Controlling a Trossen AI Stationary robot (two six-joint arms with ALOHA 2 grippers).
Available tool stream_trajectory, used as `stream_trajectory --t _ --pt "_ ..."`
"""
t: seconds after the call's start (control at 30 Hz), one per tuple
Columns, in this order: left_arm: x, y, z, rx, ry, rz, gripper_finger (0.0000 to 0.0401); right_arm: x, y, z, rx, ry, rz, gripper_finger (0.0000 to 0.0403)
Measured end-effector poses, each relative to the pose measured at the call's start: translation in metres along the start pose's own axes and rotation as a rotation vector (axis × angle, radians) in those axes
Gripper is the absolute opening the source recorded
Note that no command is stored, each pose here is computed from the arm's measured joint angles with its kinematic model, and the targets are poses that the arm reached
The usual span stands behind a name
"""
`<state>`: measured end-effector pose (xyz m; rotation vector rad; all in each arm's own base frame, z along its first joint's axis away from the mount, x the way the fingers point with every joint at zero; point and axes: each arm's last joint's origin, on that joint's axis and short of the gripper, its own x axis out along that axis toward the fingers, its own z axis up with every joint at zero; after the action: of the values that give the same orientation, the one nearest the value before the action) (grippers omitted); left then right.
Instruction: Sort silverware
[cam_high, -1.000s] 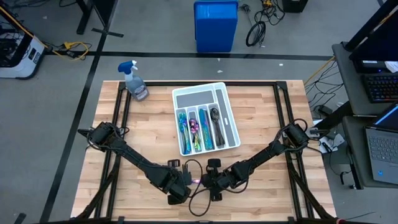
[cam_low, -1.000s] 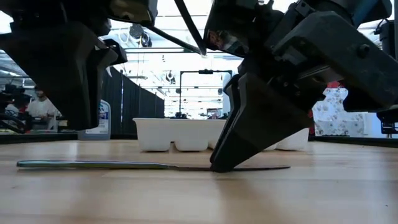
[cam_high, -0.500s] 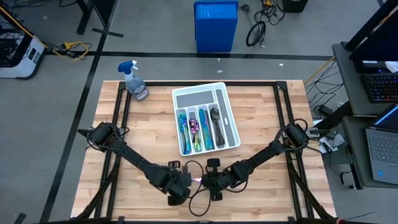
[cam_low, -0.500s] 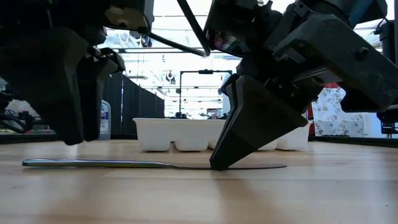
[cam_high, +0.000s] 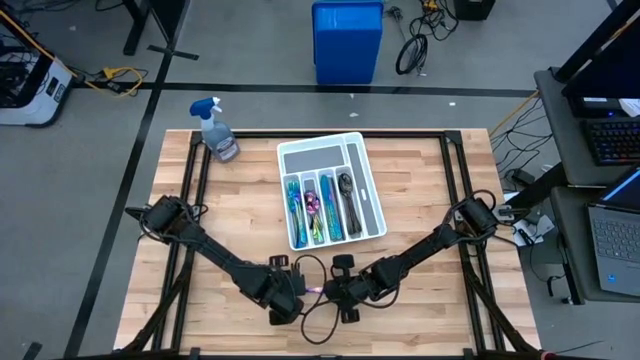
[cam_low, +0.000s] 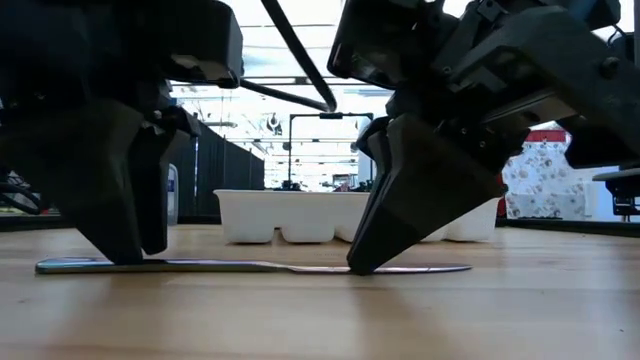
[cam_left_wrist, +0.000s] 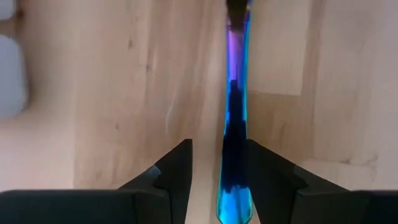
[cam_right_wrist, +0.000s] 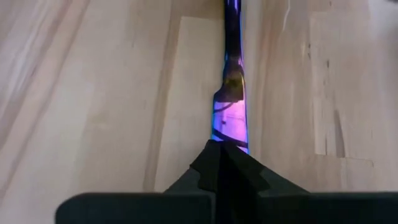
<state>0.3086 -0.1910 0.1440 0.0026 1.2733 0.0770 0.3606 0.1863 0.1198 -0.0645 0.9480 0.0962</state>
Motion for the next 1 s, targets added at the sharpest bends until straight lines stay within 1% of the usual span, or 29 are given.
stream_trajectory --t 0.27,0.4,0.67,0.87,1.0 --pt "0.0018 -0.0019 0.0007 -0.004 -0.018 -0.036 0.0127 -0.0015 0.0006 0.0005 -0.001 -0.002 0.005 0.0" --pt "0.0018 -0.0021 0.0006 -0.004 -0.014 -0.041 0.0112 -0.0017 0.001 0.0008 0.0 -0.005 0.006 0.0011" --pt "0.0023 -0.002 0.0002 -0.002 -0.009 -0.041 0.0059 -0.0028 0.0036 0.0007 -0.012 -0.012 0.009 0.0048" --pt "0.0023 -0.0021 0.0002 0.001 -0.009 -0.041 0.0019 -0.0031 0.0047 0.0003 -0.015 -0.013 0.006 0.0089" --pt "0.0024 -0.002 0.0001 0.004 -0.009 -0.04 0.0002 -0.0032 0.0045 0.0004 -0.015 -0.015 -0.001 0.0118"
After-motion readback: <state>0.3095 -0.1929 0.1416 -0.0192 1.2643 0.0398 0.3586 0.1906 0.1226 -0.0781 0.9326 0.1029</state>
